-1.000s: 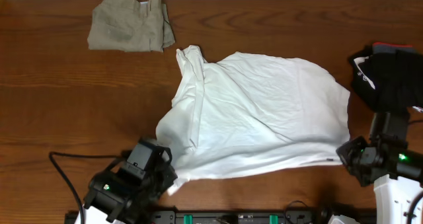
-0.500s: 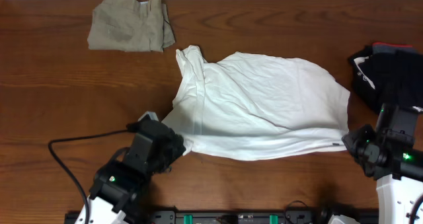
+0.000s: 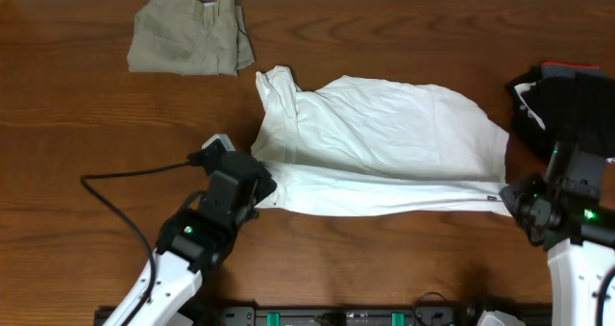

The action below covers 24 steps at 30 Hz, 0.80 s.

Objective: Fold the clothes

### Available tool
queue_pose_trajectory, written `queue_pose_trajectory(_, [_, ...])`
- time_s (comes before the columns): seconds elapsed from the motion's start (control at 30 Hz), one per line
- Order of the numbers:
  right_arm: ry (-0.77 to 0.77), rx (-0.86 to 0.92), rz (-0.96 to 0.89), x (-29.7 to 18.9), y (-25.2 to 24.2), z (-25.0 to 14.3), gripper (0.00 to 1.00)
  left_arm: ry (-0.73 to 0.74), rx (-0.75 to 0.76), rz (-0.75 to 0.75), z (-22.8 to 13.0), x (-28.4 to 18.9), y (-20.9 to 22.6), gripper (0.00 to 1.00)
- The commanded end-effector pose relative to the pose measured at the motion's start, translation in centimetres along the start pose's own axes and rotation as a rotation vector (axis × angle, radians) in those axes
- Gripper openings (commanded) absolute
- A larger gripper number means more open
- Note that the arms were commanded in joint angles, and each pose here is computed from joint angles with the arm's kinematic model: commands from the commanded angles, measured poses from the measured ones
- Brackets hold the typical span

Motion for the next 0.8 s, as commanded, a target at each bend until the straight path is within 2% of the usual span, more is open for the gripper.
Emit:
queue_pose_trajectory(0.0, [-0.023,0.047,-0.058,0.6,-0.3,0.8,0.03,-0.115,0.027,0.047,1.6,0.5,-0.2,0.06])
queue_pose_trajectory(0.43, [-0.021,0.061,-0.177,2.4,-1.0,1.3,0.03,-0.19,0.062,0.2,1.9,3.6,1.5,0.06])
queue_pose_trajectory(0.77, [-0.044,0.068,-0.162,3.2,-0.7,1.7,0.03,-0.224,0.071,0.195,2.0,6.4,1.1,0.06])
Point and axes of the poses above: each gripper's point midway between its finger pads, its own x axis out along the fingers, its own y axis along the line the jaws close on, z = x × y, the point moved 5 cm from there along -x, back along the fingers, and after that the axes turned 3 degrees about -x, right-handed, at the moved point
